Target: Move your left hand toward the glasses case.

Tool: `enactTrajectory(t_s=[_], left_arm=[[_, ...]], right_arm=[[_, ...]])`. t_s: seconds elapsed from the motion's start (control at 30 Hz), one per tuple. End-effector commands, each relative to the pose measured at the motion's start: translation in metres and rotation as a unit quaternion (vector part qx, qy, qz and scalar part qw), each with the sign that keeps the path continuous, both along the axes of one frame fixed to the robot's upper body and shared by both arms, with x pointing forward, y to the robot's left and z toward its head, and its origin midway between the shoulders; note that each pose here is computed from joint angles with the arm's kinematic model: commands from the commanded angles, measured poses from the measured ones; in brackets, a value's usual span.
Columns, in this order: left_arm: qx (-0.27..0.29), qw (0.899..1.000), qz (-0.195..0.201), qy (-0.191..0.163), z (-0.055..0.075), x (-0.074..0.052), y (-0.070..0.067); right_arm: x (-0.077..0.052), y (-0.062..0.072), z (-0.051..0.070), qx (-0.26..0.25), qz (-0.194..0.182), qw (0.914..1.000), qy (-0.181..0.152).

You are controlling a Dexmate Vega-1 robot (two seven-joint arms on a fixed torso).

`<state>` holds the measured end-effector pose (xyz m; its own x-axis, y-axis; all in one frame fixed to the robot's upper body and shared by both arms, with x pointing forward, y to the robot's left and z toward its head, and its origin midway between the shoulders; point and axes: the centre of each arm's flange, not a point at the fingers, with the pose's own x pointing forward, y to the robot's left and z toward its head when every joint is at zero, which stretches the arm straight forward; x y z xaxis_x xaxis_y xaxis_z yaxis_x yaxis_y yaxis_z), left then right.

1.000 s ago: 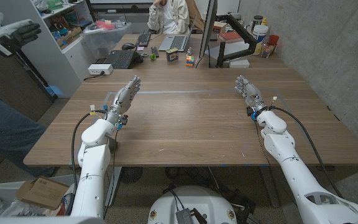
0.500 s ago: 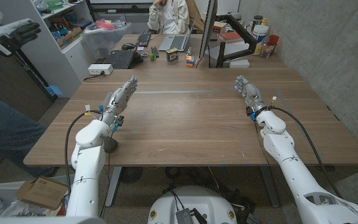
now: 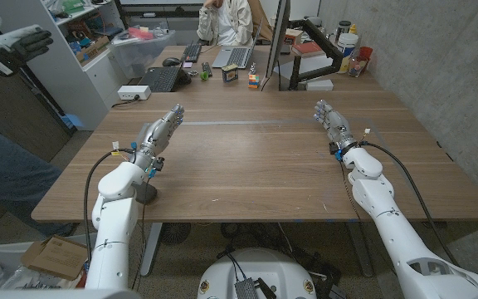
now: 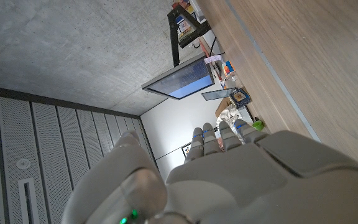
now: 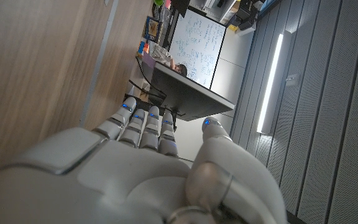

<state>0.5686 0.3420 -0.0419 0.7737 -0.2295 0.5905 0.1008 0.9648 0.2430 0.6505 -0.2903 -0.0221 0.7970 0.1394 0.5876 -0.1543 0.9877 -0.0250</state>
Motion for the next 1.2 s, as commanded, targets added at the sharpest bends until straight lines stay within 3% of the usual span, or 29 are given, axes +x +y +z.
enactTrajectory(t_s=[0.03,0.47,1.2], left_arm=[[0.014,1.000,-0.001,0.003,-0.003,-0.004,-0.002],[0.028,1.000,0.006,0.006,-0.004,-0.010,0.001],[0.047,0.999,0.016,-0.004,-0.001,-0.023,0.009]], right_arm=[[-0.005,-0.007,-0.003,0.009,-0.009,0.9999,-0.002],[-0.009,-0.011,-0.005,0.010,-0.012,0.9999,-0.003],[-0.004,-0.005,0.002,0.007,-0.010,0.9999,-0.006]])
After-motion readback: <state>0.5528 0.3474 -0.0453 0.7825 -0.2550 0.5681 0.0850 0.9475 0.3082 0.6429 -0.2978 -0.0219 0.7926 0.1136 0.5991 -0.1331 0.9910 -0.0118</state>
